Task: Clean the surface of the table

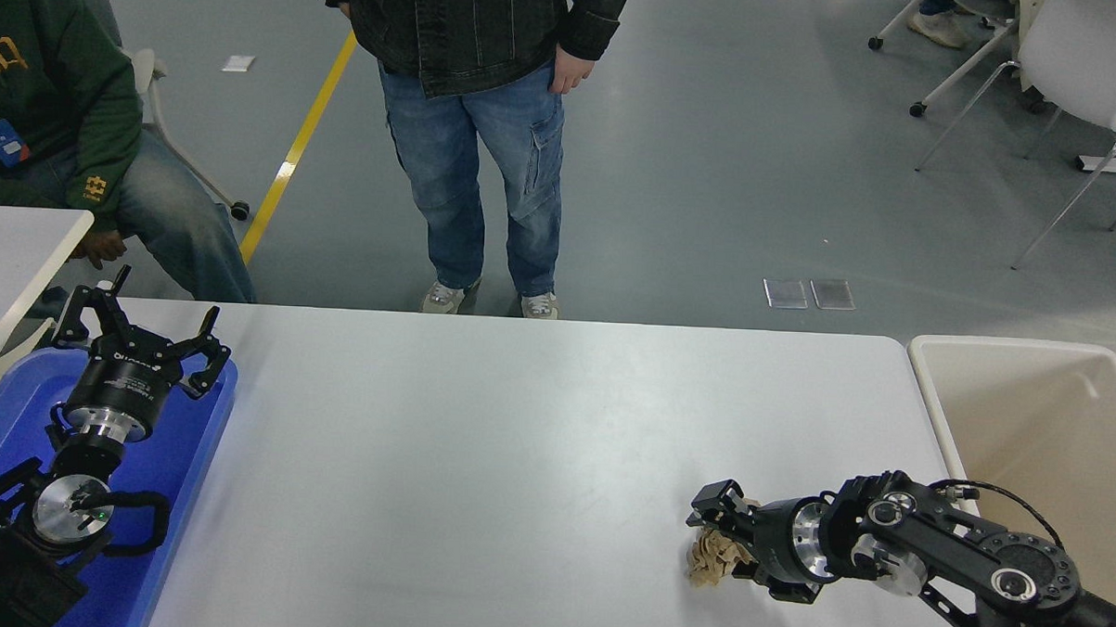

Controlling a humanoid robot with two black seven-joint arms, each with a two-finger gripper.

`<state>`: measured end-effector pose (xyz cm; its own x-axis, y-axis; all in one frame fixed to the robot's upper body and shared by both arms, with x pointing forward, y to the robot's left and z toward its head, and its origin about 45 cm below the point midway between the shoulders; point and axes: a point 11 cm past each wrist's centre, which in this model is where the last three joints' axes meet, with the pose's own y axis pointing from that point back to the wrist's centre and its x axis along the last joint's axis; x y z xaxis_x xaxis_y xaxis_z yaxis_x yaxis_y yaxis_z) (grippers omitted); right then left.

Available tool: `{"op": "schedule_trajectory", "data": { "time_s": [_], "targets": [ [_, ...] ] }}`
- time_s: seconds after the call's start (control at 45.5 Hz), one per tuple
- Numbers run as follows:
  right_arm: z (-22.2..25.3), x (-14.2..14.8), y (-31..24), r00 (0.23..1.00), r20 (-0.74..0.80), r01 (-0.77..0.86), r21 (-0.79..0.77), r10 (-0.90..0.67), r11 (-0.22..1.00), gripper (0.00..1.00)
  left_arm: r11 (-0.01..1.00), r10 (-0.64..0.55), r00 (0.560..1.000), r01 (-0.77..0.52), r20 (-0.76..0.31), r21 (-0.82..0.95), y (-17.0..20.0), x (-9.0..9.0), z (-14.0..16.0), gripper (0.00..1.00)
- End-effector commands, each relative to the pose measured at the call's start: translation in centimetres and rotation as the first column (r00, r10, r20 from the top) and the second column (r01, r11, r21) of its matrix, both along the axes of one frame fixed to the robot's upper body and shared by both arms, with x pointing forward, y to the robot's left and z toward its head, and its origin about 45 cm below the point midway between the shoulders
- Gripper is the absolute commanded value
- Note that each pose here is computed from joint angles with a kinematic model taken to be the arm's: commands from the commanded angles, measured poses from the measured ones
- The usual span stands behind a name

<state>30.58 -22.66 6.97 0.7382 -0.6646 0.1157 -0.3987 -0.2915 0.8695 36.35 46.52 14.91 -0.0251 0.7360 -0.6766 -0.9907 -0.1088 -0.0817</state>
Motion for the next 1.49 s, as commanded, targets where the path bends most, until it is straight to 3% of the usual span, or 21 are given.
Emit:
{"op": "schedule_trajectory", "data": {
  "time_s": [0.0,0.374,0.791,1.473],
  "targets": [
    [-0.3,-0.1,-0.2,0.999,0.021,-0.034,-0.024,0.035,0.999,0.0,1.0,0.0,1.0,0.0,0.001,0.0,0.0,0.0,0.0,1.0],
    [5.1,1.9,-4.5,0.996,0.085,0.012,0.031,-0.014,0.999,0.0,1.0,-0.001,1.0,0.001,0.0,0.0,0.0,0.0,0.0,1.0],
    [14.2,0.7,-11.1,0.992,0.113,0.042,0.11,-0.054,0.993,0.0,1.0,0.0,1.0,0.0,-0.002,0.0,0.0,0.0,0.0,1.0],
    [23.8,2.4,-16.6,0.921,0.349,0.096,0.222,-0.171,0.97,0.0,1.0,0.0,1.0,0.0,0.001,0.0,0.0,0.0,0.0,1.0]
  ]
}}
